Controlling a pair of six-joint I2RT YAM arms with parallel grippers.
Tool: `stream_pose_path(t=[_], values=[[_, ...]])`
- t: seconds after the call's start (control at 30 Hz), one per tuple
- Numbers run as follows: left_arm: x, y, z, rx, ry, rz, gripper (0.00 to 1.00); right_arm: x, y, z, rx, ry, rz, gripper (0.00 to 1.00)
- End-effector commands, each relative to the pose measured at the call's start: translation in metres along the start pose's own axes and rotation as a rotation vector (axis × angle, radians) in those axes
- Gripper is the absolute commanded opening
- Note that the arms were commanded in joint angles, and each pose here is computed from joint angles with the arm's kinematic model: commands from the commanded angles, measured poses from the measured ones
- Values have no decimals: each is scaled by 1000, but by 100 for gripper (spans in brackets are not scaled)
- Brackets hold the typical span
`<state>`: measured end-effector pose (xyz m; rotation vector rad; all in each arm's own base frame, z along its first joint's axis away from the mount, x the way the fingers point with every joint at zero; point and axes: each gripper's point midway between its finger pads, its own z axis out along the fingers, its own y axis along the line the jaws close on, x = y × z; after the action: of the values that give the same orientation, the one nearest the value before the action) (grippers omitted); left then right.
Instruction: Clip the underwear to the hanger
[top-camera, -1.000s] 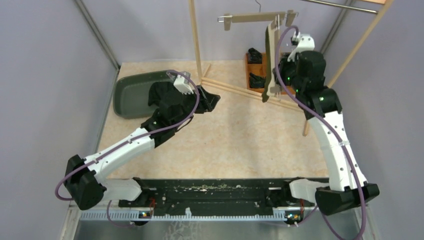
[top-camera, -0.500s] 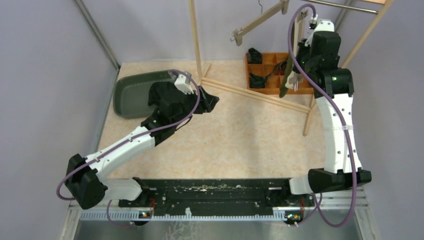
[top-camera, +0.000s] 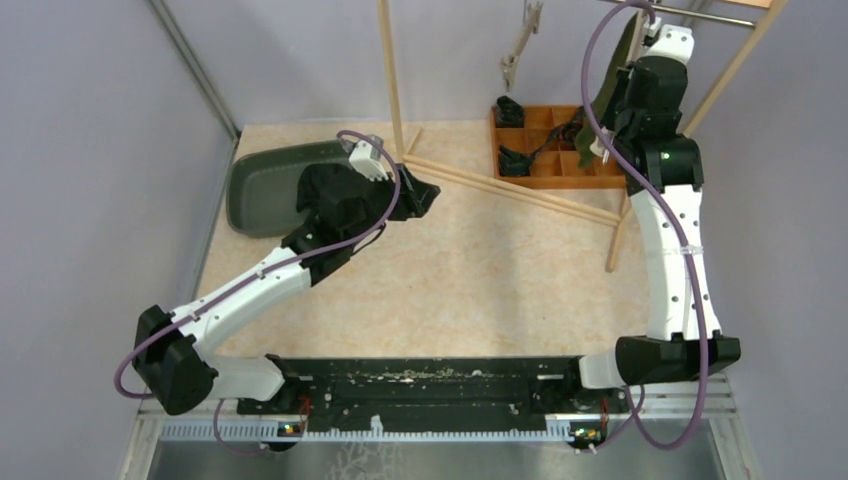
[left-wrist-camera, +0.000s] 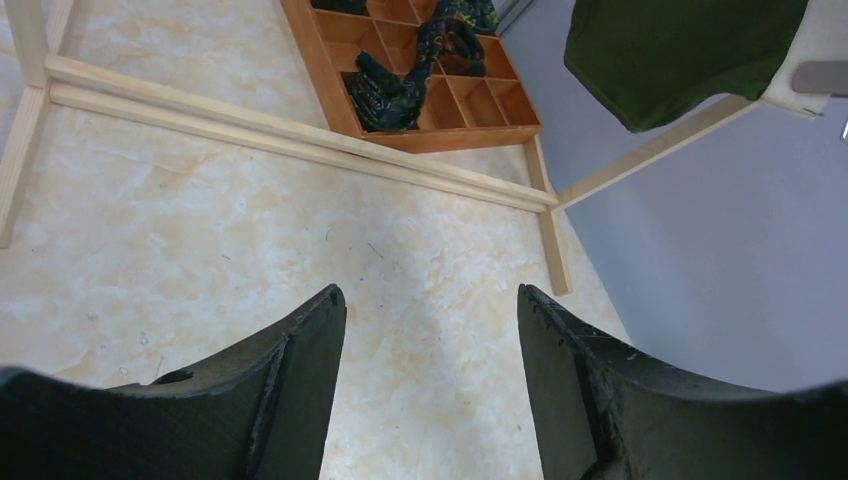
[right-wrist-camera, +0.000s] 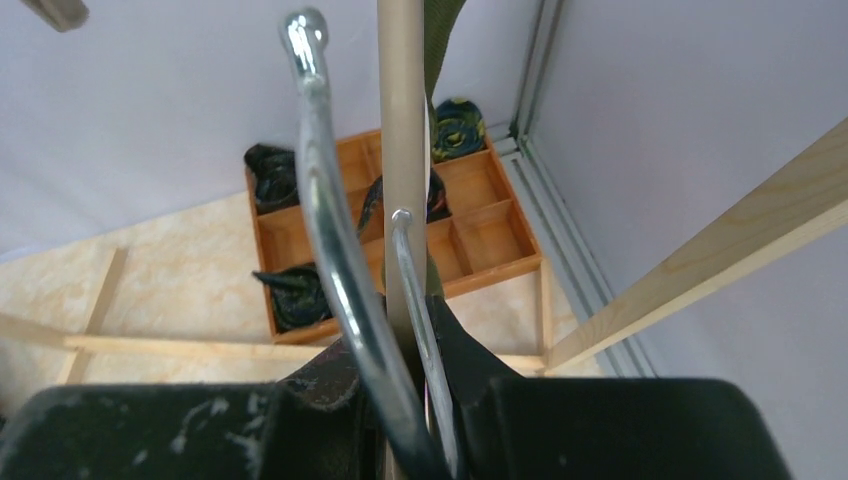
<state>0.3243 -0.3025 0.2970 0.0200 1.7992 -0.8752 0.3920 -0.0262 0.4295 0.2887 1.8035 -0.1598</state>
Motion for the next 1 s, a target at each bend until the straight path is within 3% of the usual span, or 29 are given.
stream_pose_path(t=[0.0,0.23,0.97], values=[[-10,-3,6,4,-25,5,69,-45,-22,5,138,-201,60,0],[-8,-2,17,-13,-10,7,69,-42,-39,25,274,-255,74,0],[1,9,9,-32,-27,-51,68,-71,-34,24,246,-372,175,0]])
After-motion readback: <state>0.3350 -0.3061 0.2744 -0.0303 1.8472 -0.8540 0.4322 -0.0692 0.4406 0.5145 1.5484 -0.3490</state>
